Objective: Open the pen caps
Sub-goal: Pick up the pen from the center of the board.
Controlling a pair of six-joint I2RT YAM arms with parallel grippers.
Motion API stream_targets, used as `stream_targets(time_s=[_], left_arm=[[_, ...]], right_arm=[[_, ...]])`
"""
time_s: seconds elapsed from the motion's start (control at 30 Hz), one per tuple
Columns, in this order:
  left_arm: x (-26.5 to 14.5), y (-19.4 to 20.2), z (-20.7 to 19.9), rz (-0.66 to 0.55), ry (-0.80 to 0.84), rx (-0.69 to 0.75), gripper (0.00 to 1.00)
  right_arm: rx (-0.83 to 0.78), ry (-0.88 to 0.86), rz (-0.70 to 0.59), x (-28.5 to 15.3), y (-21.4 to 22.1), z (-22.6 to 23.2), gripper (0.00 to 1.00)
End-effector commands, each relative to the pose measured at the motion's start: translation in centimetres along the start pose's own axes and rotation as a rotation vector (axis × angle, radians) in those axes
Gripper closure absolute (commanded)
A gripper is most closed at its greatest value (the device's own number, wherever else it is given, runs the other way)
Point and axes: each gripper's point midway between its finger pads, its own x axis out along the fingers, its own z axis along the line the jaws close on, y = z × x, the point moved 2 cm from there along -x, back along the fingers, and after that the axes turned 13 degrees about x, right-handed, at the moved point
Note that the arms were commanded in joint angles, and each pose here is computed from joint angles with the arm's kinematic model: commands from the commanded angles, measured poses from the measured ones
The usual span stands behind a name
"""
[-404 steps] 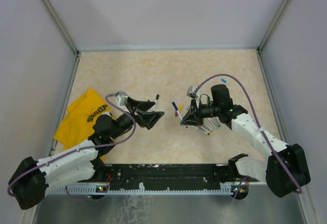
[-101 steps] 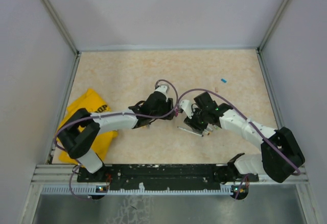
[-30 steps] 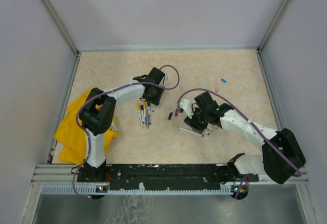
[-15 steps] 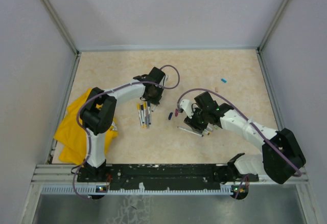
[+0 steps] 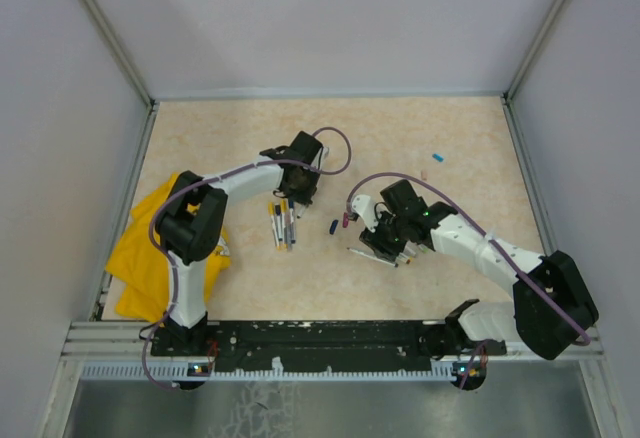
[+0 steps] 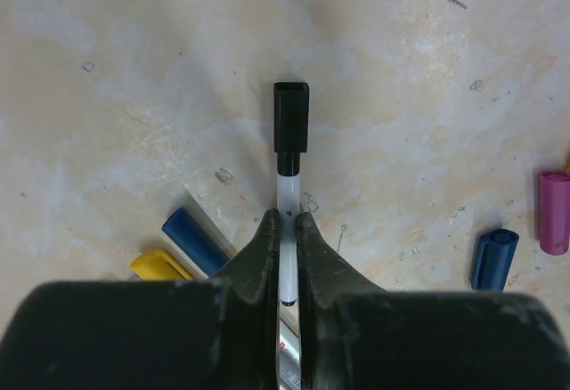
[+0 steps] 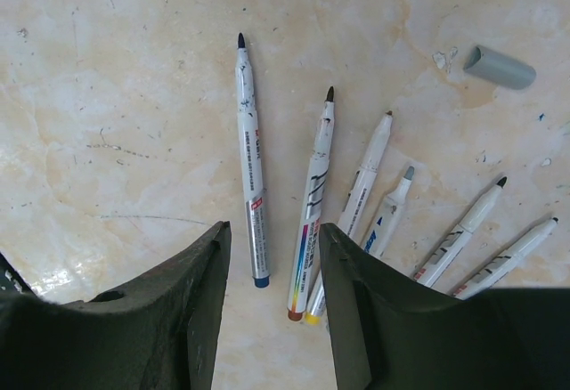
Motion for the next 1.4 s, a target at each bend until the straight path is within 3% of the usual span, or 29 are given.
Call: stream_targets(time_s=[0.0, 0.43, 0.77, 1.37], left_arm=[[-0.9, -0.4, 0.0, -0.036, 0.013, 0.002, 1.00], [-1.6, -0.5, 0.0, -0.072, 0.009, 0.000, 1.00], [-4.1, -0.7, -0.6, -0.178, 0.042, -0.021, 1.00], [-10.7, -0.4, -4.5, -0.547, 0.280, -0.143, 1.00]], right_arm=[[-0.020, 0.013, -0.084, -1.3, -2.5, -0.5, 0.55], [-0.018, 0.001, -0.093, -1.5, -2.7, -0.2, 0.55], [-0.016, -0.019, -0.113, -1.8, -3.1, 0.2, 0.55], [-0.016, -0.099, -0.177, -2.7, -4.4, 1.6, 0.55]])
